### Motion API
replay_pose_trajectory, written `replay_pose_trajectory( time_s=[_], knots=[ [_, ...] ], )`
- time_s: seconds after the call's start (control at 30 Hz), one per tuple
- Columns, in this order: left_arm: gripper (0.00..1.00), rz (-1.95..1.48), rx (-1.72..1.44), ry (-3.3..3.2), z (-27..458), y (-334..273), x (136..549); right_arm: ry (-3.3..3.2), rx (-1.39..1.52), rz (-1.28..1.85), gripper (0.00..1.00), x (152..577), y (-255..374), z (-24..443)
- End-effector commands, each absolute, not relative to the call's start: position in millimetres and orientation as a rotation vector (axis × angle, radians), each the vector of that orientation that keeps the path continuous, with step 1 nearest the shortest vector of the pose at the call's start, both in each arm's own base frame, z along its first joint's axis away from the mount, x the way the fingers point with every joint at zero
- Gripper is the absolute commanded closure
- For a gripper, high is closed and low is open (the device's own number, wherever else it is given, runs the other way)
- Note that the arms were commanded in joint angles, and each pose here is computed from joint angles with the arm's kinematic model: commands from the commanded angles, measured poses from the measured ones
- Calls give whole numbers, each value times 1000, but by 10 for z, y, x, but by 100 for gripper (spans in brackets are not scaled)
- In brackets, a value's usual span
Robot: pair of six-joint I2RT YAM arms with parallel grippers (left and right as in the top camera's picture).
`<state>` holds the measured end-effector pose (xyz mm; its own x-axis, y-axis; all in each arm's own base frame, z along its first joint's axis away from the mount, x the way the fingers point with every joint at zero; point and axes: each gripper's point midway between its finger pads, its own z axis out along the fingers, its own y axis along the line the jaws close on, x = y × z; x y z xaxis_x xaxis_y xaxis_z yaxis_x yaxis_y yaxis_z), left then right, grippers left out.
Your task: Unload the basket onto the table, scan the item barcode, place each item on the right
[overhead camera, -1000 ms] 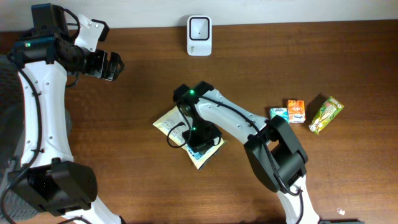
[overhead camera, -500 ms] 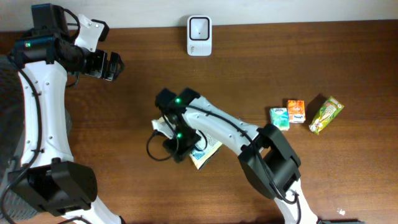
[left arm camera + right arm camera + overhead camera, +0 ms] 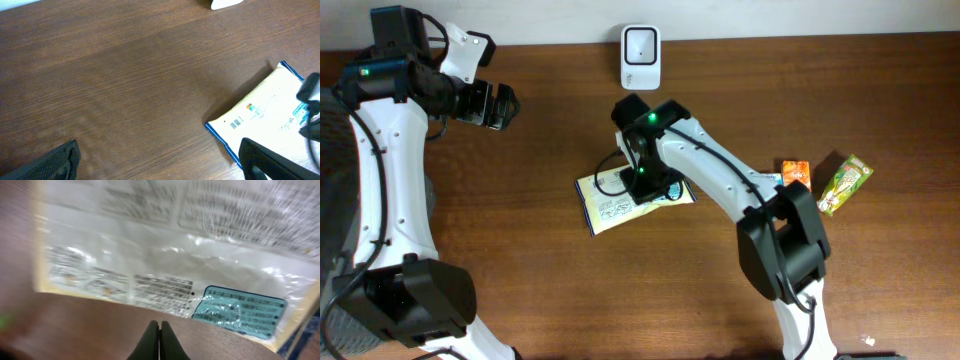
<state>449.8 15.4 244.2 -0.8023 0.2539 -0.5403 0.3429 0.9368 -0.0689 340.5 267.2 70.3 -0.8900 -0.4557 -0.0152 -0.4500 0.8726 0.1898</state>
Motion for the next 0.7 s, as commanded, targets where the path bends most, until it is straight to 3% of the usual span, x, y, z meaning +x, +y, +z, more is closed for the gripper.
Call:
replay_pose_trajectory(
  time_s=[0.0, 0.07, 0.1, 0.2, 0.23, 0.33, 0.47, 0.57, 0.67],
  knots=[
    [1, -216, 447, 2523, 2508, 148, 4500, -3129, 648, -508, 96, 3623, 2483, 1371],
    [1, -216, 447, 2523, 2508, 148, 4500, -3154, 560, -510, 96, 3735, 2187, 1448],
    [1, -216, 447, 2523, 2508, 148, 4500, -3158, 482, -504, 90, 3809, 1960, 1440],
    [1, -216, 447, 2523, 2508, 148, 4500, -3162, 271, -480, 41, 4017, 1466, 1282],
    [1, -216, 447, 2523, 2508, 148, 4500, -3148, 243, -499, 38, 4045, 1364, 1218],
    [1, -216, 447, 2523, 2508, 148, 4500, -2998, 501, -986, 28, 4078, 1498, 922],
    [1, -216, 447, 2523, 2508, 148, 4500, -2872, 492, -1174, 14, 4143, 1905, 387],
    [1, -216, 447, 2523, 2508, 148, 4500, -2793, 469, -1191, 16, 4029, 2239, 141],
    [1, -216, 447, 2523, 2508, 148, 4500, -2724, 370, -1152, 25, 3843, 2565, 46]
  ],
)
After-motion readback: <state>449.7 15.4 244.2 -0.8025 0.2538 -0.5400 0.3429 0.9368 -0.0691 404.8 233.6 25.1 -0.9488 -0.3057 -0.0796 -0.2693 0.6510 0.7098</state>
